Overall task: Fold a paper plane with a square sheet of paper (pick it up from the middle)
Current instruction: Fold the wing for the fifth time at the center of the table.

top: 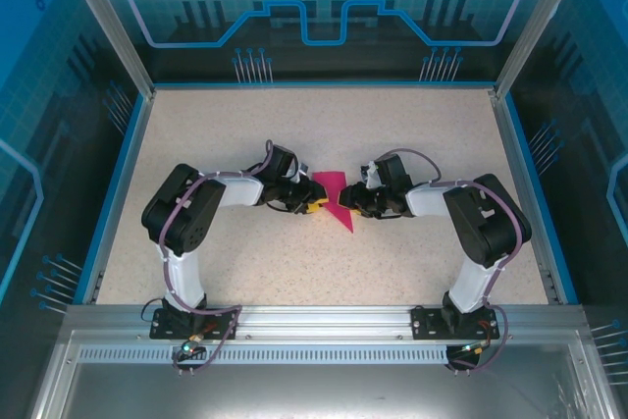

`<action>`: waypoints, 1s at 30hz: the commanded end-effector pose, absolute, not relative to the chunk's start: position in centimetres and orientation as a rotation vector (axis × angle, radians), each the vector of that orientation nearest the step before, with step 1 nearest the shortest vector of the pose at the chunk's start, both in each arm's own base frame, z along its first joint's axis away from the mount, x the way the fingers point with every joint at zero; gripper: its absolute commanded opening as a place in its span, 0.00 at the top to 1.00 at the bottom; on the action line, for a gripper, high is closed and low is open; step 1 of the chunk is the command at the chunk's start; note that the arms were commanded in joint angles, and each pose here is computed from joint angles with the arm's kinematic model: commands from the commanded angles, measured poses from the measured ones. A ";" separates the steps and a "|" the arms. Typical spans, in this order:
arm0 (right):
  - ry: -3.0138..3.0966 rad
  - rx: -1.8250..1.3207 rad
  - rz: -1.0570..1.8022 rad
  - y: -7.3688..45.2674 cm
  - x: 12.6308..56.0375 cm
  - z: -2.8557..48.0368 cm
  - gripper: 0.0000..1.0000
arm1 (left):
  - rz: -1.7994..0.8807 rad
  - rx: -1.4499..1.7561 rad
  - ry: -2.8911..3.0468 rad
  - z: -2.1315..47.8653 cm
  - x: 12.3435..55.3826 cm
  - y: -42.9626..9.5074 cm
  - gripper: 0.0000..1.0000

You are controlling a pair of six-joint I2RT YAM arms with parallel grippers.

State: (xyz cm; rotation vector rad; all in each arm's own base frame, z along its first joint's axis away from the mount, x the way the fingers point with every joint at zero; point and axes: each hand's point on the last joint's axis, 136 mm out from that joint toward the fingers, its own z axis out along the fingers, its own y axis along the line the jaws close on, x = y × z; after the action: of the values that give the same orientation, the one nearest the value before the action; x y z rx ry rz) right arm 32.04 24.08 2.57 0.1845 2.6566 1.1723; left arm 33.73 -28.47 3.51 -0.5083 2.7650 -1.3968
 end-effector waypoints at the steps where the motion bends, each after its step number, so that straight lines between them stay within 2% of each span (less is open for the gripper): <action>1: 2.680 0.138 1.117 23.1 31.3 1.4 0.58 | -1.469 -0.472 2.751 4.3 34.0 -29.5 0.74; 8: 2.565 -0.064 1.049 22.9 31.7 4.1 0.45 | -1.470 -0.482 2.751 4.6 34.0 -29.5 0.91; 13: 2.455 -0.350 0.760 23.1 31.0 6.1 0.36 | -1.450 -0.509 2.767 4.9 33.6 -29.4 0.94; 15: 2.393 -0.458 0.600 23.3 30.6 6.4 0.37 | -1.446 -0.507 2.773 5.3 33.5 -29.6 0.94; 19: 2.247 -0.605 0.335 23.8 30.1 6.6 0.45 | -1.432 -0.495 2.781 5.9 33.4 -29.9 0.94; 26: 2.066 -0.789 0.162 25.4 29.7 5.9 0.48 | -1.413 -0.503 2.789 6.3 33.4 -29.9 0.94; 30: 1.993 -0.857 0.102 26.3 29.9 5.1 0.45 | -1.411 -0.504 2.791 6.4 33.4 -29.9 0.94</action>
State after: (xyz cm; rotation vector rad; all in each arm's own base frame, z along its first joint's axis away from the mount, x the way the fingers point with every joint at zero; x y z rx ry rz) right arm 28.54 25.81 4.02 -0.8333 2.1171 0.1991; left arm 33.23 -29.49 4.54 -0.5251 2.8066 -1.4021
